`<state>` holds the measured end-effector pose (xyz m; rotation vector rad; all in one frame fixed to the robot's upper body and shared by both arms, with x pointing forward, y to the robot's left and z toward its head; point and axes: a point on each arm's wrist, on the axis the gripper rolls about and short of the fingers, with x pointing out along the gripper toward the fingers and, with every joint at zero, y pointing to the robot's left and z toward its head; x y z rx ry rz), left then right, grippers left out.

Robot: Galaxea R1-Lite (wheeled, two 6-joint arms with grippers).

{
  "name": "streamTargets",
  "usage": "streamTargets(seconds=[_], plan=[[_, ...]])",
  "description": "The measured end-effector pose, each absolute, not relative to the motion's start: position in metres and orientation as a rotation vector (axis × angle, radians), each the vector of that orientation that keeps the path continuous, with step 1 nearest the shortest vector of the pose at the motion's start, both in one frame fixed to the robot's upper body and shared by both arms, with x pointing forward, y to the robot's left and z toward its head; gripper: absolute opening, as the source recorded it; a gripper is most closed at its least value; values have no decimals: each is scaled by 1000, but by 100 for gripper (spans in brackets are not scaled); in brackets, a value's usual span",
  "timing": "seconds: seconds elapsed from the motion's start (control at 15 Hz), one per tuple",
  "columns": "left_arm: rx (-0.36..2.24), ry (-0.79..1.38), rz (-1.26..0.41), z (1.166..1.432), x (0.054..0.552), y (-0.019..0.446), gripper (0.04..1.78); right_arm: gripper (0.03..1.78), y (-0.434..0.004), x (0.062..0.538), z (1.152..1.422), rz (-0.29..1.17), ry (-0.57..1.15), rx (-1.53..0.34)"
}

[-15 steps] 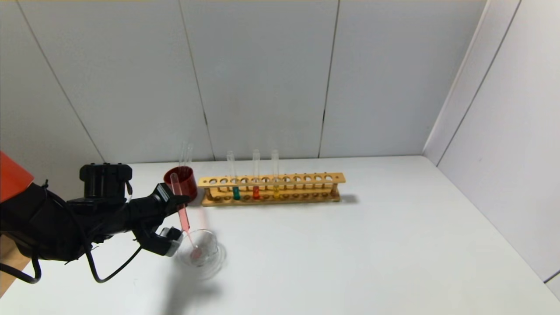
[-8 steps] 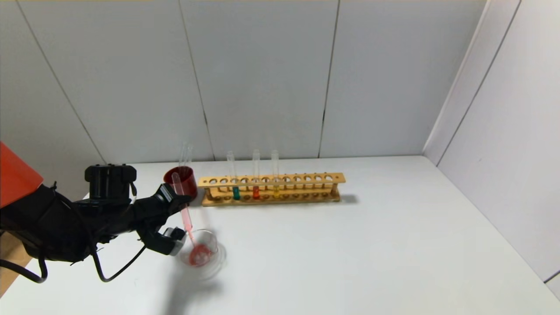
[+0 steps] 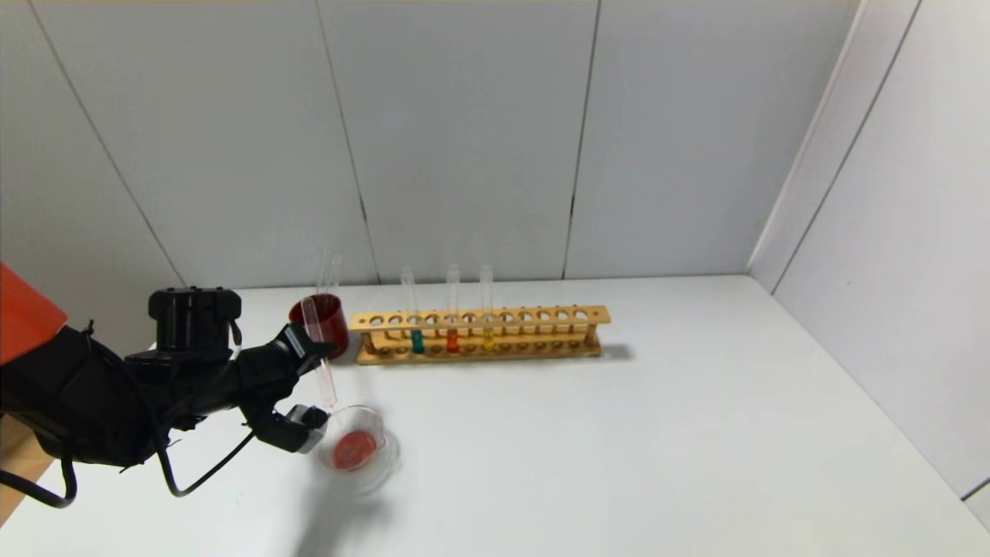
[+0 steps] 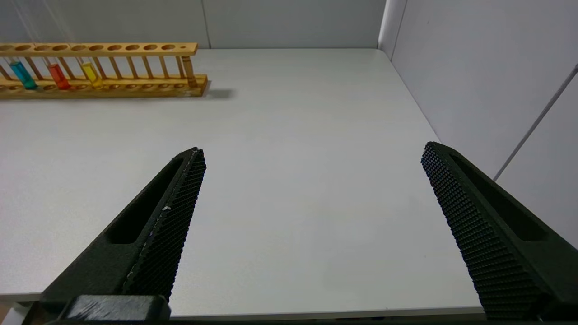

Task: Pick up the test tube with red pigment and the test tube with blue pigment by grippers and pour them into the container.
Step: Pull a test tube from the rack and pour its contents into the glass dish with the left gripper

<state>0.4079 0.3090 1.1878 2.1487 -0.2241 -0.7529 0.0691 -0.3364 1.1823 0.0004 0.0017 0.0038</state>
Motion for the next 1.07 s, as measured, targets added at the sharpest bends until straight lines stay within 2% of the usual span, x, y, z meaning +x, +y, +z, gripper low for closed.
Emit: streamTargets(seconds=[0.27,0.53,1.07], plan=[[2158,-238,-744,1192,406,307,32,175,-336,69,1182,4,2,0],[2270,-204,-632,1202,398,308,32,175,-336,69,1182,4,2,0],[2273,-254,-608,1208,386,299,32,175,-336,69,1182,4,2,1]])
